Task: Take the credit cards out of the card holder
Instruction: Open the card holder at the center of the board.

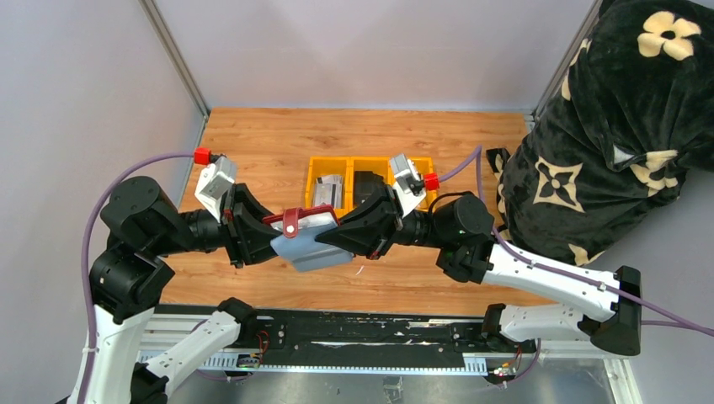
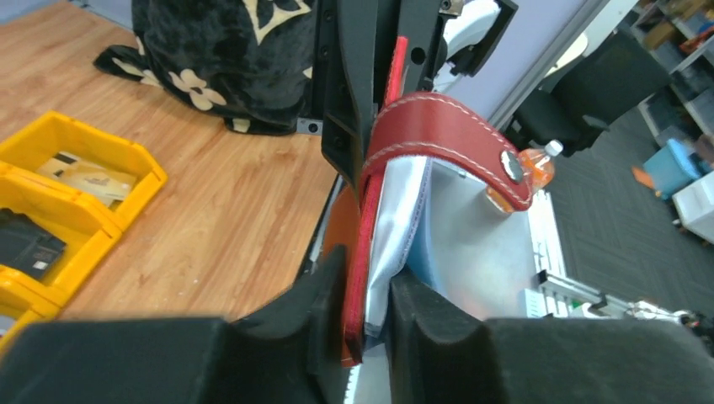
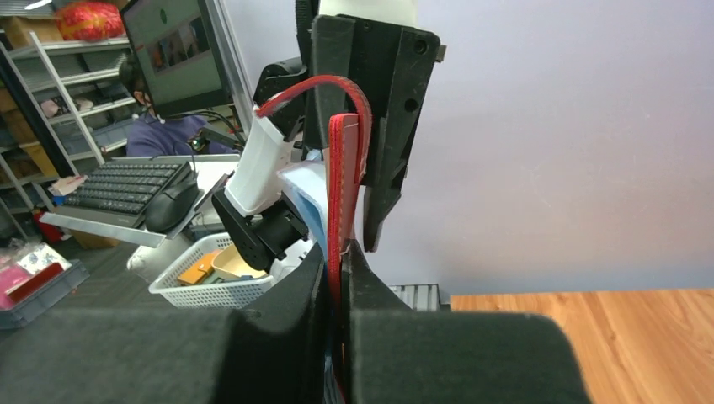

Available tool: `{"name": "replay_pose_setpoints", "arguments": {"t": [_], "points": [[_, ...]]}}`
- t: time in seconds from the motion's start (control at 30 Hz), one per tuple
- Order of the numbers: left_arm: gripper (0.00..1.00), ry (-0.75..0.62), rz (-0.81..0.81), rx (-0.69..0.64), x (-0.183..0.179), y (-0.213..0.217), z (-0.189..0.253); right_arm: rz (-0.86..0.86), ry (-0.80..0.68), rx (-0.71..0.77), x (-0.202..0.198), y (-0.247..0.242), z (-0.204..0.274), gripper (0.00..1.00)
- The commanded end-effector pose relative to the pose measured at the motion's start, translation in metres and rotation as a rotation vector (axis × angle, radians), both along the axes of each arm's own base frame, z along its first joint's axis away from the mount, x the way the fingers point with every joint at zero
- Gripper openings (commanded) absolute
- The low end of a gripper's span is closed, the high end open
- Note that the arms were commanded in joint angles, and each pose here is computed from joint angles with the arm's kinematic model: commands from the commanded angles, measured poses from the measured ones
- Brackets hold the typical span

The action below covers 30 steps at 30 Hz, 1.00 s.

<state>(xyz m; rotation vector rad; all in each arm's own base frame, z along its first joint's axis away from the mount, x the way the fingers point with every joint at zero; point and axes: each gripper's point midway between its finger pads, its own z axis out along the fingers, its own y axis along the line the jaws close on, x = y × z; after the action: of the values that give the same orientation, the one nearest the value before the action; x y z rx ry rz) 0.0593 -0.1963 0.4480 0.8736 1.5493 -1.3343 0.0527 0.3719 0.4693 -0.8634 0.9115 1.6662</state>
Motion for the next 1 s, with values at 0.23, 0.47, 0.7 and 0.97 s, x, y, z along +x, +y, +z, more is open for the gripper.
{"name": "replay_pose_setpoints", "arguments": {"t": [0.23, 0.47, 0.7, 0.97], "points": [[0.89, -0.238, 0.23, 0.019, 0.014, 0.028, 0.034, -0.073, 0.094, 0.004, 0.008, -0.013, 0.01, 0.0], [1.0, -0.185, 0.096, 0.04, -0.01, 0.022, 0.014, -0.07, 0.113, -0.013, 0.009, -0.011, 0.012, 0.0], [0.98, -0.229, 0.145, 0.124, 0.006, 0.027, -0.023, -0.012, 0.127, 0.002, 0.002, -0.008, 0.022, 0.0], [0.57, -0.168, 0.14, 0.12, 0.014, 0.02, -0.031, 0.06, 0.161, 0.013, -0.002, 0.009, 0.023, 0.05]]}}
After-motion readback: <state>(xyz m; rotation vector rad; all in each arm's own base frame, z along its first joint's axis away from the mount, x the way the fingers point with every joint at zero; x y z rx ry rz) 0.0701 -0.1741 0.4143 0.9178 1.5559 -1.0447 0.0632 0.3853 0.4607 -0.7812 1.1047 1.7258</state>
